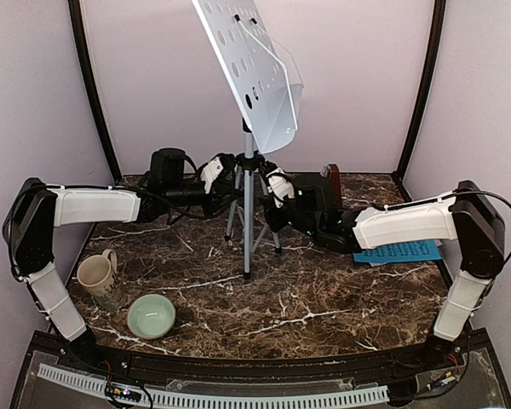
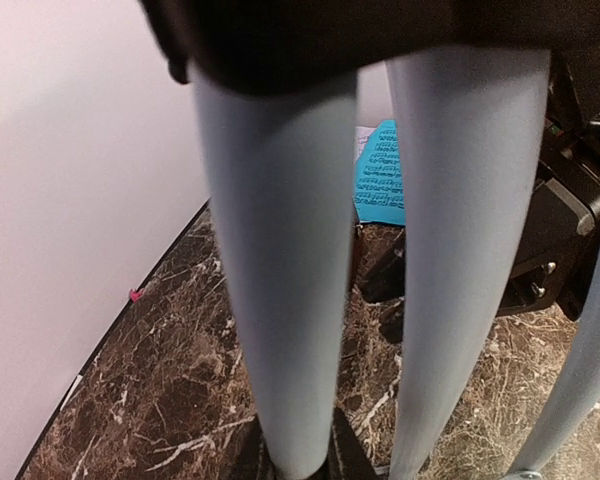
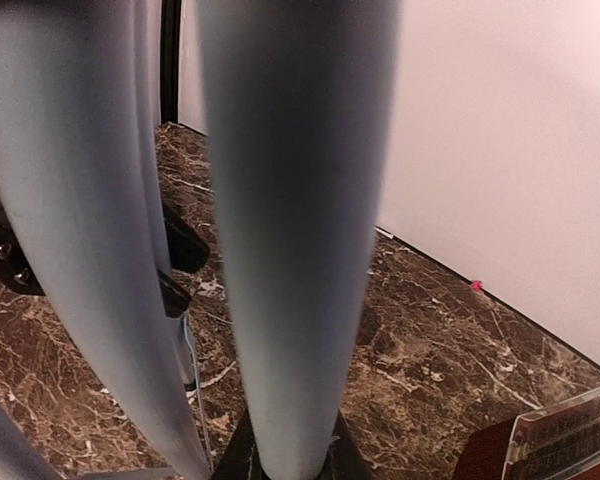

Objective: Set up the instrument practice props

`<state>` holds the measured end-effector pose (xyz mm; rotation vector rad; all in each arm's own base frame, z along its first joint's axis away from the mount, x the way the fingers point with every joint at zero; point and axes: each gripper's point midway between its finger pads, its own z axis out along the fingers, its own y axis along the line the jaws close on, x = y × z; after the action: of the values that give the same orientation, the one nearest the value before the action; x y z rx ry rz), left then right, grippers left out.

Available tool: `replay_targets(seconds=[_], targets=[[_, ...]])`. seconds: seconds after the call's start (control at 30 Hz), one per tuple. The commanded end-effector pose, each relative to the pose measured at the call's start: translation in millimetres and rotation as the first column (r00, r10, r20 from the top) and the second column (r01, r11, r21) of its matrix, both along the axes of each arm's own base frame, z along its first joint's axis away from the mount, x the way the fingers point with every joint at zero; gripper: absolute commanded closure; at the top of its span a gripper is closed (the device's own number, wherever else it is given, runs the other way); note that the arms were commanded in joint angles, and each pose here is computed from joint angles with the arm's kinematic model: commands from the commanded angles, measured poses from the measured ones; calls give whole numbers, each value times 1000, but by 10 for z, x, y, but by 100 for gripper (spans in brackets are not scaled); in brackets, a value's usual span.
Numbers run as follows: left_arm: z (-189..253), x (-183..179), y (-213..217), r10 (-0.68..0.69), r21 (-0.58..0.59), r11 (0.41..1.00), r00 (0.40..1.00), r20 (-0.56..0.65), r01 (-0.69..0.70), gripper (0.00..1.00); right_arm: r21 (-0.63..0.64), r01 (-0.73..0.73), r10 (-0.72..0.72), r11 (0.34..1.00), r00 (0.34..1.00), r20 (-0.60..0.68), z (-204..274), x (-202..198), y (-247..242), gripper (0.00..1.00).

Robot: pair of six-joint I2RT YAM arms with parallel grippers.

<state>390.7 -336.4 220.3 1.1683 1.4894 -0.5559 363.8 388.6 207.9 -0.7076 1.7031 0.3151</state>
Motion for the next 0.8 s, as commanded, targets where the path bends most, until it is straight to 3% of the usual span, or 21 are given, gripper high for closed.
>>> replay_targets(seconds=[0.0, 0.77], targets=[[316, 566, 469, 201, 9, 978, 959, 200, -207, 100, -95, 211, -205, 973, 976, 69, 72, 356, -605, 100], [194, 1081, 627, 166, 141, 963, 917, 363, -230, 100, -111, 304, -290, 946, 949, 123, 80, 708, -1060, 100]])
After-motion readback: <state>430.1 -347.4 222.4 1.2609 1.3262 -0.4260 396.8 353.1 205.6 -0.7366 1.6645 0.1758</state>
